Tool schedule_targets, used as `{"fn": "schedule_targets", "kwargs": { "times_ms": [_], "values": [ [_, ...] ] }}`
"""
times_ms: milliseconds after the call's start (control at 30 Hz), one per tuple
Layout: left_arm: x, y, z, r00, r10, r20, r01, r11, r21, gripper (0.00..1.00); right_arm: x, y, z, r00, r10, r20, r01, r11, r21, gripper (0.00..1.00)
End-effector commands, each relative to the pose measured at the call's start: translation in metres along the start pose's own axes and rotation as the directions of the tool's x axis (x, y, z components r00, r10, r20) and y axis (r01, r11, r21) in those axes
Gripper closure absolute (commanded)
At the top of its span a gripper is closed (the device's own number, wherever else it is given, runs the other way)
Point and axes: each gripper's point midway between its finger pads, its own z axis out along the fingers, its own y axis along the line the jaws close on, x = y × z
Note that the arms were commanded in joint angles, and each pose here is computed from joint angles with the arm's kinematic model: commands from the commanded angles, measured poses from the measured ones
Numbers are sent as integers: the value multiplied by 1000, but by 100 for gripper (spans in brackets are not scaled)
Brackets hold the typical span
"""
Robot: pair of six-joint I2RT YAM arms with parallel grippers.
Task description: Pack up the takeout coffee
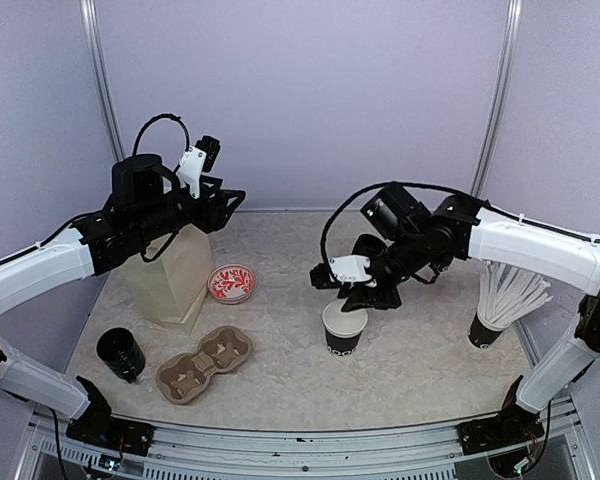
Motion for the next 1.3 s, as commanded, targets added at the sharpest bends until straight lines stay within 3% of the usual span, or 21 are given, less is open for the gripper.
{"fn": "schedule_targets", "kwargs": {
  "times_ms": [0,167,333,733,1267],
  "values": [
    [-8,-10,-3,1000,-7,14,6,999,50,39,-3,-62,-40,984,140,109,-152,982,109,74],
    [-9,-18,-6,1000,-23,16,21,996,91,40,58,-154,-55,900,408,151,-435,851,295,72],
    [-5,-15,-6,999,-49,11,48,997,67,37,121,-184,-32,814,574,95,-570,753,329,58],
    [6,-25,-3,999,-37,-27,40,994,102,38,154,-197,17,775,631,24,-609,737,294,50],
    [20,-29,2,997,-12,-73,20,994,106,37,163,-206,44,760,650,-11,-626,736,257,58]
  ]
}}
